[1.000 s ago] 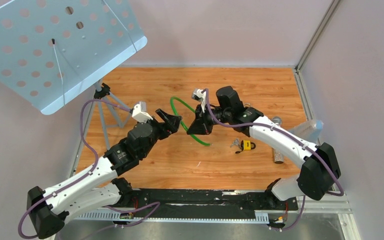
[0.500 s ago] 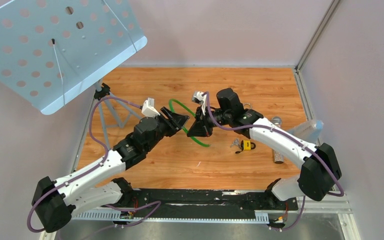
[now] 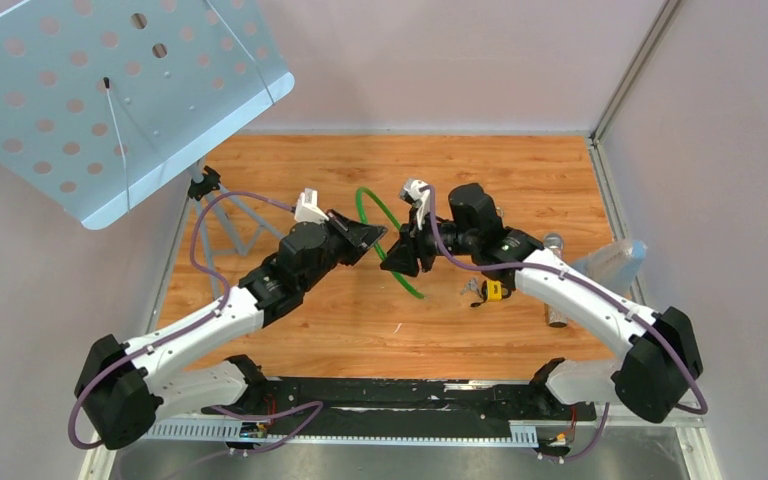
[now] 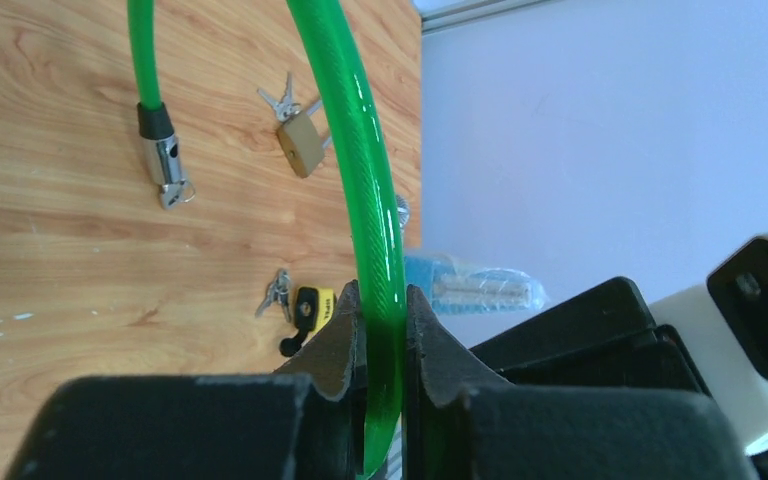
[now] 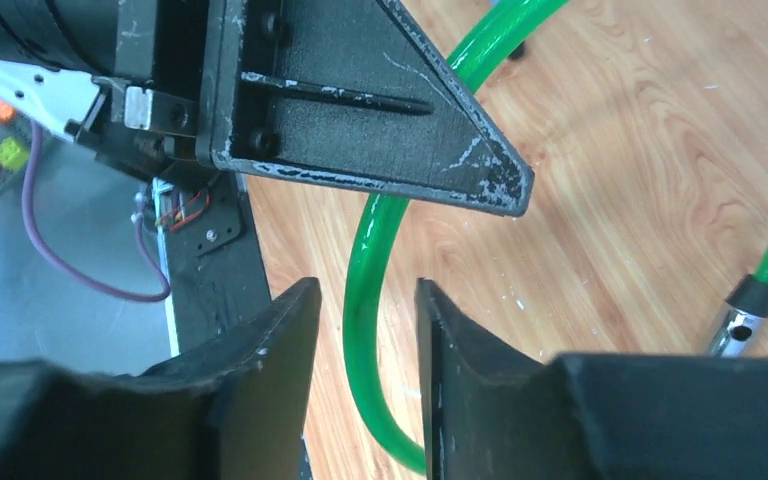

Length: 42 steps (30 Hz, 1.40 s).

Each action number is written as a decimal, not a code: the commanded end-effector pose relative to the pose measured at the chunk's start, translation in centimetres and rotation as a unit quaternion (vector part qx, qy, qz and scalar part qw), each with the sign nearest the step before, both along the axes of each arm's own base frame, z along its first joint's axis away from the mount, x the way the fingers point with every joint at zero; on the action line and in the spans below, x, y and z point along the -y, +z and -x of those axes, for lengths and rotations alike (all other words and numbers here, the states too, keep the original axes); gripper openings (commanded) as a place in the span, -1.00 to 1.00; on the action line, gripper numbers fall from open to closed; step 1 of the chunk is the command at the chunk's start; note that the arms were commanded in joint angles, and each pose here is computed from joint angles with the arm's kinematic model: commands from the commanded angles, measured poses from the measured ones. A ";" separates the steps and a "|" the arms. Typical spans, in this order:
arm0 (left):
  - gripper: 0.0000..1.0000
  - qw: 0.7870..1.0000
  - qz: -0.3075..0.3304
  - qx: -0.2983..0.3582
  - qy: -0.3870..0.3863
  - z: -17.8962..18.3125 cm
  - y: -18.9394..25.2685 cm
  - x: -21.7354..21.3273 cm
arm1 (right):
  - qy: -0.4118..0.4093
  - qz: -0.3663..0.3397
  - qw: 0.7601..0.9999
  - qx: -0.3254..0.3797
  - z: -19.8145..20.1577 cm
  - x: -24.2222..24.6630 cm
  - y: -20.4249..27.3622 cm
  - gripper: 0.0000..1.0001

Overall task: Lock with the key
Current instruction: Pick up the lock from the center of the board, then lock the lock.

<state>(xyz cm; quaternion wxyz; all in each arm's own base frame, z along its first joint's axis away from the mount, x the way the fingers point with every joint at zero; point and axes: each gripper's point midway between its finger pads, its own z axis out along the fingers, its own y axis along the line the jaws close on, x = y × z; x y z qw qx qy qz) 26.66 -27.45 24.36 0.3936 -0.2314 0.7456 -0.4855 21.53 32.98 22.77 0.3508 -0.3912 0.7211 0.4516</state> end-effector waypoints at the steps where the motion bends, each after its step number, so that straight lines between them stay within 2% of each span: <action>1: -1.00 0.997 0.066 0.031 0.024 -1.4 5.7 0.6 | -0.072 -0.048 0.994 0.069 -1.6 1.2 3.5 0.00; 3: -1.00 0.996 0.074 0.031 0.034 -1.9 6.4 0.7 | -0.094 -0.055 0.990 0.085 -1.3 2.2 3.2 0.16; 5: -1.00 0.995 0.082 0.030 0.038 -2.3 7.0 0.9 | -0.110 -0.066 0.986 0.107 -1.2 3.1 3.5 0.22; 12: -1.00 0.994 0.100 0.017 0.030 -2.9 7.7 2.2 | -0.165 -0.047 0.972 0.160 -1.4 5.8 1.8 0.18; 21: -1.00 0.995 0.094 0.012 0.043 -3.1 7.6 1.8 | -0.155 0.000 0.969 0.191 -0.6 6.1 -1.0 -0.16; 27: -1.00 0.994 0.097 0.023 0.053 -3.0 8.2 1.0 | -0.152 0.040 0.969 0.193 -1.1 5.1 -2.8 -0.21; 28: -1.00 0.994 0.096 0.023 0.054 -2.9 8.1 1.0 | -0.152 0.043 0.968 0.194 -1.1 4.9 -2.9 -0.30; 31: -1.00 0.994 0.097 0.023 0.055 -2.8 8.2 0.8 | -0.165 0.043 0.965 0.200 -1.8 4.8 -2.2 -0.75; 33: -0.82 0.993 0.098 0.038 0.052 -2.7 8.5 0.7 | -0.167 0.028 0.964 0.207 -1.8 4.7 -0.7 -0.95; 34: -0.42 0.991 0.108 0.056 0.046 -2.5 9.1 0.7 | -0.165 0.014 0.963 0.213 -1.6 4.6 0.4 -1.00; 35: -0.17 0.992 0.096 0.076 0.041 -2.4 9.2 0.7 | -0.165 0.000 0.962 0.219 -1.4 4.6 1.6 -1.00; 36: 0.26 0.990 0.098 0.096 0.033 -2.1 9.5 0.6 | -0.164 -0.014 0.961 0.224 -1.2 4.6 2.9 -1.00; 37: 0.53 0.991 0.074 0.110 0.027 -2.0 8.8 0.5 | -0.163 -0.027 0.959 0.229 -1.0 4.7 4.1 -1.00; 39: 0.75 0.990 0.041 0.137 0.015 -1.5 8.2 0.3 | -0.169 -0.049 0.956 0.235 -0.8 4.9 6.4 -1.00; 42: 0.86 0.985 -0.007 0.170 -0.014 -0.5 7.2 0.0 | -0.183 -0.072 0.951 0.237 -0.7 5.3 9.2 -1.00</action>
